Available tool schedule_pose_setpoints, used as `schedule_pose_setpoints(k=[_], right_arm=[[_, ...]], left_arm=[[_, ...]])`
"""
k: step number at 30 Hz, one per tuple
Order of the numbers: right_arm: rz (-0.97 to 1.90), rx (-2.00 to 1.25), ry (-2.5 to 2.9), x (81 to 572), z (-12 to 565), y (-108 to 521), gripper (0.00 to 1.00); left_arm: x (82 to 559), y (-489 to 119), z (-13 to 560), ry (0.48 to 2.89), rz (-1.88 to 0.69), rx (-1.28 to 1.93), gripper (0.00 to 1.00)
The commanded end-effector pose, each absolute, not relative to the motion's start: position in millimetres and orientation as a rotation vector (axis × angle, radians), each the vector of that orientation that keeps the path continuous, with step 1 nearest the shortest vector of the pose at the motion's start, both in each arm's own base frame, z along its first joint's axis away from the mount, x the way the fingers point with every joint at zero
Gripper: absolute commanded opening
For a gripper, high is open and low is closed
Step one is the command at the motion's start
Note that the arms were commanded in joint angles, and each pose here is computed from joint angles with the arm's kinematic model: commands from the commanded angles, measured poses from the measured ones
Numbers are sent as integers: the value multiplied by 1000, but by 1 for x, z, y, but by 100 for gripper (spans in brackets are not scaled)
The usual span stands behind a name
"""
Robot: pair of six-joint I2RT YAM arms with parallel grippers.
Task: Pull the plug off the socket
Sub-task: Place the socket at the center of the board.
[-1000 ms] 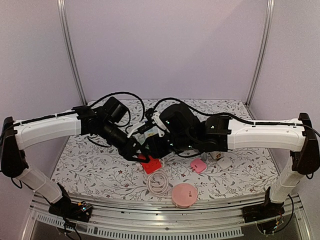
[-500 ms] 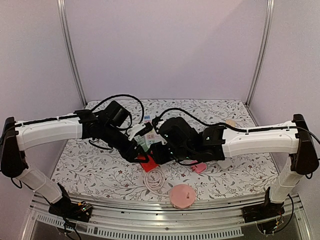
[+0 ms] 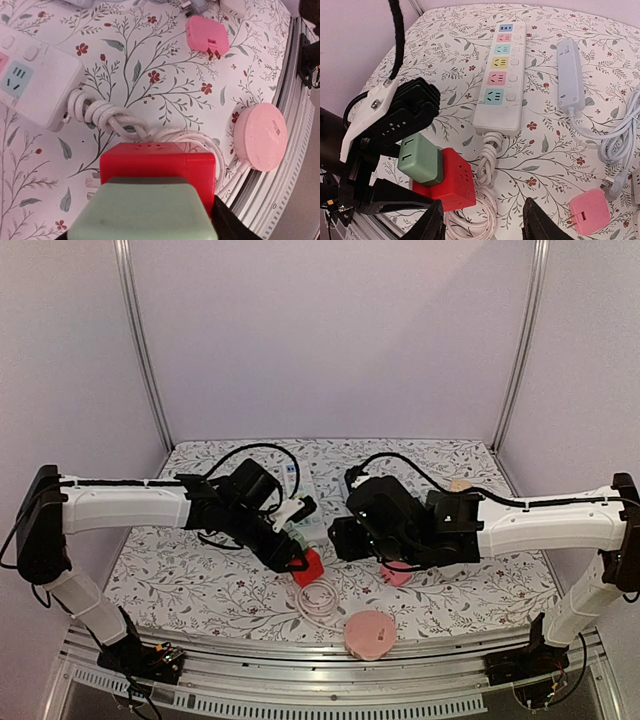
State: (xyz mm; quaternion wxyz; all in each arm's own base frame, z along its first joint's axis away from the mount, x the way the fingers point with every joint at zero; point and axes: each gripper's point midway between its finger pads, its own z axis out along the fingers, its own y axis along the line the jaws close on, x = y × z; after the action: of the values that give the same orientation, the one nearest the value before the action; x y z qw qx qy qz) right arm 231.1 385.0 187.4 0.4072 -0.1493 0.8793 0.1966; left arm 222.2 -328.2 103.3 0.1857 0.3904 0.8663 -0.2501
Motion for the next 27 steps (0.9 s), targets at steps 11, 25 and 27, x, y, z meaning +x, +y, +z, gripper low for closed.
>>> schedule_pose_setpoints(k=[11, 25, 27], right_arm=[[487, -356, 2219, 232, 194, 378, 52], [517, -658, 2248, 213, 193, 432, 65], [536, -692, 2255, 212, 191, 443, 66]], left_arm=[[223, -324, 145, 2317, -836, 864, 100], [234, -254, 163, 2386, -990, 286, 99], [241, -243, 164, 2384, -974, 238, 100]])
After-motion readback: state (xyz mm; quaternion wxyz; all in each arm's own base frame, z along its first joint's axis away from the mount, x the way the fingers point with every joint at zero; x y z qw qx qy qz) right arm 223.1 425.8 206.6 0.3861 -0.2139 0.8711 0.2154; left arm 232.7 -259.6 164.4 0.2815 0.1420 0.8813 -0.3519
